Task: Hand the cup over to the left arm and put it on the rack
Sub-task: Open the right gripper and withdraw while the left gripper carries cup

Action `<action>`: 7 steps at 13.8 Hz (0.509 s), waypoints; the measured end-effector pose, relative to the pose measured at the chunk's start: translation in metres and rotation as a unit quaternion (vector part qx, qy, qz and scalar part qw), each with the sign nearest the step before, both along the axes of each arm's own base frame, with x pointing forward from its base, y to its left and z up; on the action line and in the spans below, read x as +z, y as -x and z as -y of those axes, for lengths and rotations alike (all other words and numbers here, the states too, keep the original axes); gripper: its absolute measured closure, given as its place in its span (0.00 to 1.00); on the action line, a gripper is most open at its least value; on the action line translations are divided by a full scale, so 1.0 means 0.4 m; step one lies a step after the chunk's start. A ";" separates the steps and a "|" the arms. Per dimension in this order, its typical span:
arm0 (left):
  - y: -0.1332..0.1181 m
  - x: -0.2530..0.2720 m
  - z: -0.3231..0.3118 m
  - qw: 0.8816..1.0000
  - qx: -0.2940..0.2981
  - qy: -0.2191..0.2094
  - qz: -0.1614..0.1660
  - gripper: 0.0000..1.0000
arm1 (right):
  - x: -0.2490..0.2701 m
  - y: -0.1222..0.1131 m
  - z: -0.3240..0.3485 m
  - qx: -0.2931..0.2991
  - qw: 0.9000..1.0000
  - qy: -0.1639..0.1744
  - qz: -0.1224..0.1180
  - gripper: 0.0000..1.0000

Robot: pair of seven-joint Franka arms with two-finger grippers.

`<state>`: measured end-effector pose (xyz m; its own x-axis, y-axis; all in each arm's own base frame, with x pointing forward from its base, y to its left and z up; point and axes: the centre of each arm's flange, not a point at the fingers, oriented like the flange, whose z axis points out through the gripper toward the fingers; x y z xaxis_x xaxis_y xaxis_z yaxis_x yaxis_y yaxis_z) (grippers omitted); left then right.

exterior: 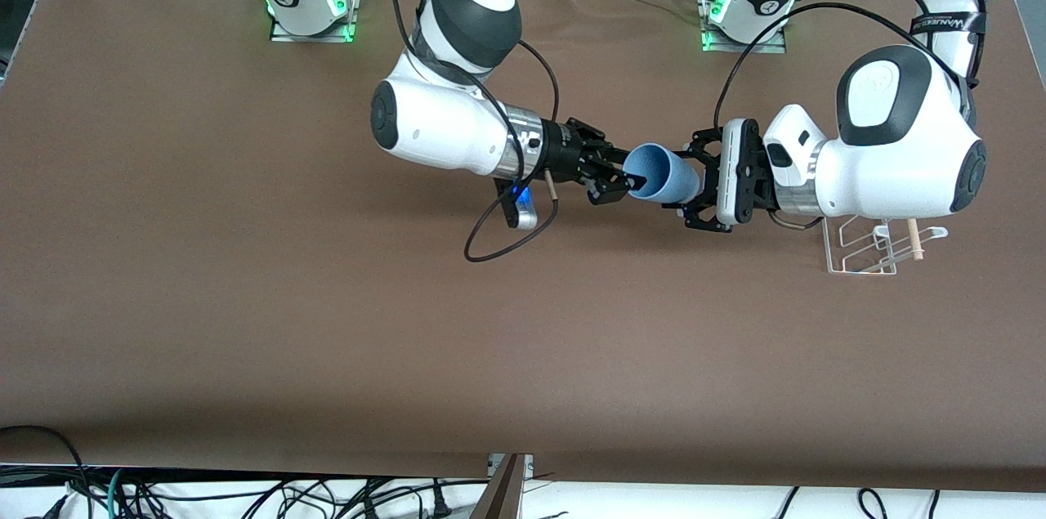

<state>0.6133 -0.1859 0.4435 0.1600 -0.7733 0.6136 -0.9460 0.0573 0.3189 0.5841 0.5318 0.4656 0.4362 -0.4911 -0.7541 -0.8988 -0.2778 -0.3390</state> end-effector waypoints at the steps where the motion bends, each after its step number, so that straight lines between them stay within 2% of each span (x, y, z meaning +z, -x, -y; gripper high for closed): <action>1: 0.001 -0.001 -0.007 1.000 -0.001 0.000 -0.004 0.25 | 0.016 -0.012 0.017 -0.001 1.000 0.006 0.011 0.29; 3: 0.001 -0.003 -0.030 1.000 -0.004 -0.011 -0.007 0.25 | 0.034 -0.045 0.075 0.007 0.999 0.029 0.018 0.08; 4: 0.001 -0.001 -0.046 0.999 -0.009 -0.031 -0.005 0.25 | 0.036 -0.069 0.120 0.014 0.999 0.044 0.014 0.01; 5: 0.002 0.003 -0.064 0.998 -0.015 -0.058 -0.006 0.25 | 0.047 -0.094 0.170 0.021 0.998 0.061 0.016 0.01; 7: 0.004 0.011 -0.098 0.992 -0.020 -0.121 -0.012 0.25 | 0.089 -0.125 0.287 0.042 0.992 0.117 0.017 0.01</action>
